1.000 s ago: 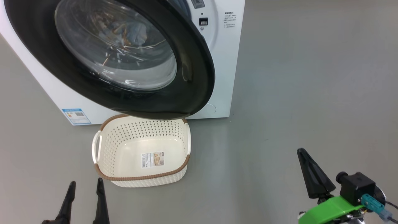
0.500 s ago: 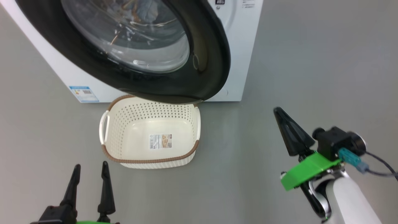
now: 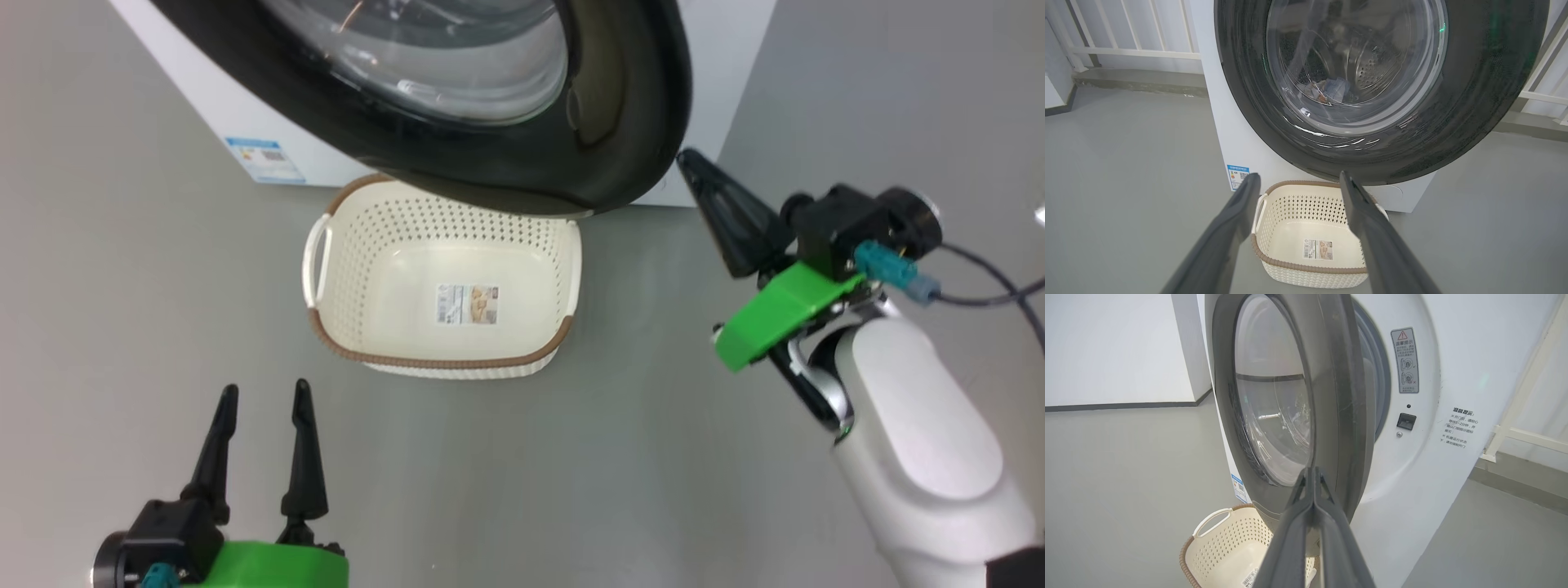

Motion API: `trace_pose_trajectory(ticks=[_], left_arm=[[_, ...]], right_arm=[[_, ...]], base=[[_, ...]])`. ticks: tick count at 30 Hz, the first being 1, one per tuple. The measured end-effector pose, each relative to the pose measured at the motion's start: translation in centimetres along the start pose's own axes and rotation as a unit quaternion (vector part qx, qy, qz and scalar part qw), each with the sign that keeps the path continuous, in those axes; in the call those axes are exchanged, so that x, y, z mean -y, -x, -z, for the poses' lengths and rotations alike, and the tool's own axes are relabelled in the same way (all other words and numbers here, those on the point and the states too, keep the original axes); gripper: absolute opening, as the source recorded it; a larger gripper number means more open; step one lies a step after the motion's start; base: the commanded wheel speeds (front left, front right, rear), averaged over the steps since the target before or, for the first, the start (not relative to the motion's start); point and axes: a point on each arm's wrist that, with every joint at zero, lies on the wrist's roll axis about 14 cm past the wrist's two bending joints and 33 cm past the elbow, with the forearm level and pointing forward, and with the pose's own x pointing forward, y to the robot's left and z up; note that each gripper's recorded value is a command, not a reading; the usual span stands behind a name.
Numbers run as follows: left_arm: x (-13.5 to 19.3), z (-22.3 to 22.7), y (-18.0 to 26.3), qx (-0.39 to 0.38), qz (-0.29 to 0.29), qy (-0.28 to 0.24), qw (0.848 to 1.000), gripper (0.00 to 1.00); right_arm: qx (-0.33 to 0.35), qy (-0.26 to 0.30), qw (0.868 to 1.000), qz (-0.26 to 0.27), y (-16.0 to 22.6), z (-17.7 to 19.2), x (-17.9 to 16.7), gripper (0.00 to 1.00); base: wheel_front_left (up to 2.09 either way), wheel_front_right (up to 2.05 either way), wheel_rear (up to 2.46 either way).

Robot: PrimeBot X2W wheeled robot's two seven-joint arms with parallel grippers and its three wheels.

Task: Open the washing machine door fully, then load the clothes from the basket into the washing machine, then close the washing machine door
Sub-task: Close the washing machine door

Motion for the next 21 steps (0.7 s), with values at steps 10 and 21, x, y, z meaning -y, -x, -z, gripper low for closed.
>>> trace_pose_trajectory(ticks=[10,21], left_arm=[[-1.0,1.3,-0.9,-0.012,-0.019,0.001,1.0,1.0],[-2.2,2.2,-1.5,-0.024,-0.037,-0.002,0.999,1.0]], right_arm=[[0.002,0.016,0.999,-0.036,-5.4,1.0,-0.1,0.0],[0.001,0.007,0.998,-0.055,-9.3,2.7,-0.5,0.0]], base=[[0.0,0.0,0.0],[0.0,0.0,0.0]])
